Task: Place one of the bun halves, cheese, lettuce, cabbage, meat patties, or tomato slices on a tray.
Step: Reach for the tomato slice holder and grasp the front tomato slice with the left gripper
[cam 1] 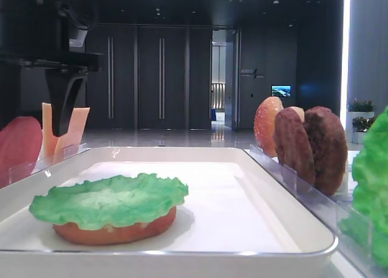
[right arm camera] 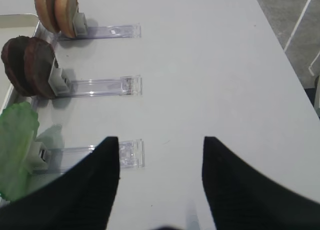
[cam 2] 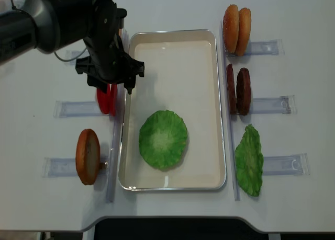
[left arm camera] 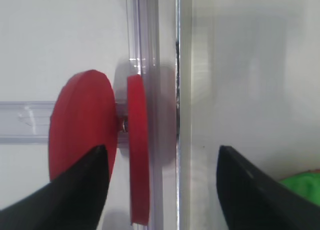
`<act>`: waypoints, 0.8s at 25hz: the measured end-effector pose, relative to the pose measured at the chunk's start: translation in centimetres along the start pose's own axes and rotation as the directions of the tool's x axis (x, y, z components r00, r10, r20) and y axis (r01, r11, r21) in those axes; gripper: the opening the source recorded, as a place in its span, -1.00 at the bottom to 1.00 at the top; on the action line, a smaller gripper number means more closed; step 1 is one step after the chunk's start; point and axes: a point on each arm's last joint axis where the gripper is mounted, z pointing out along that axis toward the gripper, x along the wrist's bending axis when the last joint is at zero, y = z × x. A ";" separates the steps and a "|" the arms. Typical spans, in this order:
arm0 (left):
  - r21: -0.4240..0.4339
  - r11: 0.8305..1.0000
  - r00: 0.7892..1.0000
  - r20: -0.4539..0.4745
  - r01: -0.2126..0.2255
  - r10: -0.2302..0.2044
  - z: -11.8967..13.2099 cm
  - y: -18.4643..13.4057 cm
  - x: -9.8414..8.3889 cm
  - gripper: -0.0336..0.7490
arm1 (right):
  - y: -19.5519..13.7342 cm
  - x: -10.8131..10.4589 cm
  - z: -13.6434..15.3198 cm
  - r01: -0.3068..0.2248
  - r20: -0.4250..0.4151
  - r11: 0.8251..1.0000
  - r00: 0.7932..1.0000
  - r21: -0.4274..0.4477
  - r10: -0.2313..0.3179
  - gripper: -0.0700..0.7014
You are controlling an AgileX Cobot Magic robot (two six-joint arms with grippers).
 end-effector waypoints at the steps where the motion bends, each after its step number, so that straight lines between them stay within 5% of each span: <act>1: 0.001 1.000 1.000 -0.001 -0.005 0.005 0.0 0.0 0.0 0.35 | 0.0 0.0 0.0 0.000 0.000 1.000 1.000 0.000 0.000 0.12; 11: 0.036 0.999 0.999 -0.028 -0.027 0.028 0.6 -0.2 0.1 0.09 | 0.0 0.0 0.0 0.000 0.000 1.000 1.000 0.000 0.000 0.12; 20: 0.046 0.998 0.998 -0.042 -0.043 0.045 0.6 -0.3 0.2 -0.45 | 0.0 0.0 0.0 0.000 0.000 1.000 1.000 0.000 0.000 0.12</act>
